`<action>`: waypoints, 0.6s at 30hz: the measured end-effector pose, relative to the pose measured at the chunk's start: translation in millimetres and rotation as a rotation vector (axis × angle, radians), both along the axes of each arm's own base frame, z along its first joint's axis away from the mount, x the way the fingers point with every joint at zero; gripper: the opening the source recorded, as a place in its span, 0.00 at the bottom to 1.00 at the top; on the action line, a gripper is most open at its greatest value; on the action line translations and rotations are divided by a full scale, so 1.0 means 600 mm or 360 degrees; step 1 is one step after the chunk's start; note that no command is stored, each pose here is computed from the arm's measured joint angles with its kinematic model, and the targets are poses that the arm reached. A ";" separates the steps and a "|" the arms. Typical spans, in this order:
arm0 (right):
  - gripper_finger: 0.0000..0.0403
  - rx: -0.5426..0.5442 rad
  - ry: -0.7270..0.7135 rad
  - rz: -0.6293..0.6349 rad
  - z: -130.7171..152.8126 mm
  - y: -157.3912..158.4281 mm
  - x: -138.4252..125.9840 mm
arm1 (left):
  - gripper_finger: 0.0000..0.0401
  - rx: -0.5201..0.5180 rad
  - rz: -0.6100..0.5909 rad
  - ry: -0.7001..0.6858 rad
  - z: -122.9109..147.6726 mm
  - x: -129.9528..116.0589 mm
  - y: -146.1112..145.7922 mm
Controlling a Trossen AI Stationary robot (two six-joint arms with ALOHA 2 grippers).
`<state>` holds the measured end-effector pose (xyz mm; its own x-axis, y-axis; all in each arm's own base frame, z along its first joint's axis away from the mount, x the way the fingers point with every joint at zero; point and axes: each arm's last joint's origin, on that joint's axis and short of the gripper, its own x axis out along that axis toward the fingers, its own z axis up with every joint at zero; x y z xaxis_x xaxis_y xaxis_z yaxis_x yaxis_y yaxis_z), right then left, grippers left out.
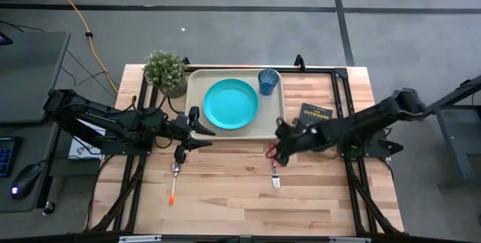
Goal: Pick and place plate/cup/fork/spoon on tray
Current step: Put the red fork on the white serving tray to the left of the blue plate
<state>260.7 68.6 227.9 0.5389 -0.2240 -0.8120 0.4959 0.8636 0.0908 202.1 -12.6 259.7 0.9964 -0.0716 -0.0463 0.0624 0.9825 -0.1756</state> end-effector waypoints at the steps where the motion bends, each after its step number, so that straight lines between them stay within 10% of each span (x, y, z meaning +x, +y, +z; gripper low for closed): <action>1: 0.46 0.0041 0.0071 -0.0046 -0.013 0.006 0.003 | 0.36 -0.0006 0.0000 0.0001 0.000 0.000 0.000; 18: 0.46 0.0208 0.0137 -0.0375 -0.161 0.104 0.041 | 0.36 -0.0089 0.0004 0.0011 -0.001 0.000 0.000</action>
<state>285.3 131.2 131.2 0.4123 -0.2255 -0.8827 0.6922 0.7075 0.1425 202.1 -12.6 259.3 0.9962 -0.0720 -0.0494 0.0587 0.9713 -0.2306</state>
